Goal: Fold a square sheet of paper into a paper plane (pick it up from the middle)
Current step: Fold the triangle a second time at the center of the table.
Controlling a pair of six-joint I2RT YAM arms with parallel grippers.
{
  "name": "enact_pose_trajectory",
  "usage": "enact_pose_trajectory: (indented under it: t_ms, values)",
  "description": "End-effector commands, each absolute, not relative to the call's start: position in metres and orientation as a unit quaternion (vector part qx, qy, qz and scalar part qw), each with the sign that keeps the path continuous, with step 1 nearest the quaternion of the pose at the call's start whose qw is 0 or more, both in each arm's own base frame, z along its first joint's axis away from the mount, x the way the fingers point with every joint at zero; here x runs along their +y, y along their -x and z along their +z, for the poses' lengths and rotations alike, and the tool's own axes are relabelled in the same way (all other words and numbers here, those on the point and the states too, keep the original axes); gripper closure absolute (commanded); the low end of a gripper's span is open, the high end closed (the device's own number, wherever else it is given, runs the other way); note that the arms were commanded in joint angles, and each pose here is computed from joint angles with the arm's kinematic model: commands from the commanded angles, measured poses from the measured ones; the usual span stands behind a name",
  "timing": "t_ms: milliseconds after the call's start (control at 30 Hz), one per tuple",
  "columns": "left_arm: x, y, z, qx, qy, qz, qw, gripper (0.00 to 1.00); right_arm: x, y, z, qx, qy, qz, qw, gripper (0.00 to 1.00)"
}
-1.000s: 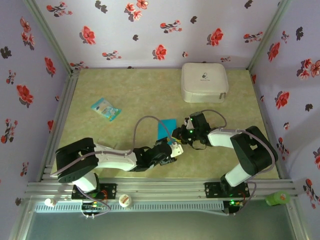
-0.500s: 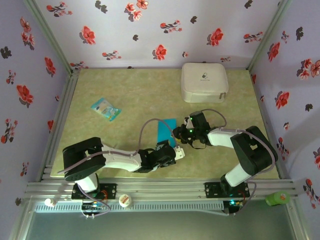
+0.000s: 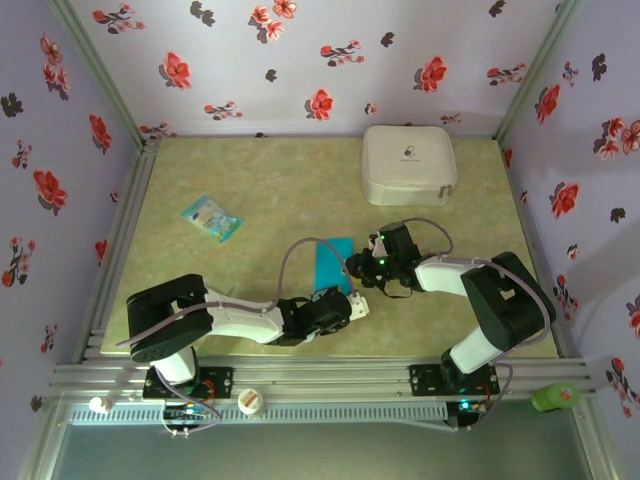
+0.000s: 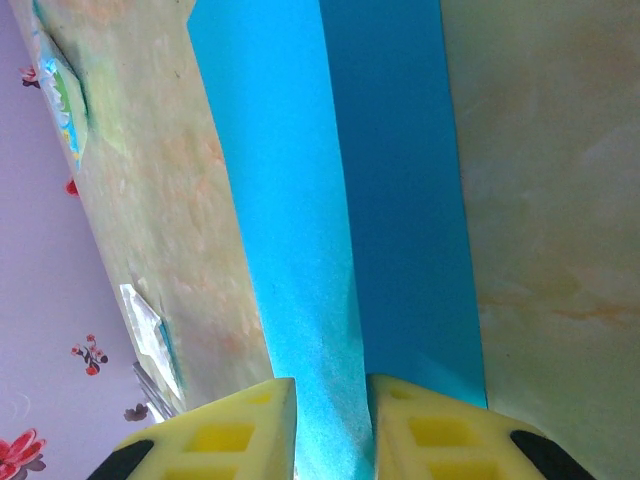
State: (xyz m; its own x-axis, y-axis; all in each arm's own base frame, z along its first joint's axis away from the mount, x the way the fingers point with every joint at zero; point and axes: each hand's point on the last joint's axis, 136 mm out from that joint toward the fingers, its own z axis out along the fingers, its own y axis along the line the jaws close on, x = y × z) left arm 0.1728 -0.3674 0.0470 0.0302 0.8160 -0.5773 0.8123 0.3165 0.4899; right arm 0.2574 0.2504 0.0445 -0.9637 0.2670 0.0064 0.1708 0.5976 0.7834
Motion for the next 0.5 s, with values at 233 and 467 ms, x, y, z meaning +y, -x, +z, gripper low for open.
enact_pose_trajectory:
  t_ms: [233,467]
  values:
    - [-0.371,-0.1726,0.0573,0.703,-0.563,-0.015,0.434,0.81,0.2486,-0.2645,0.0542,0.89,-0.12,0.432,0.076,0.75]
    - [-0.3679,-0.1769,0.0599,0.717,-0.546,-0.021,0.433,0.96,0.2475,-0.2639,0.0528,0.892,-0.121,0.429,0.076,0.74]
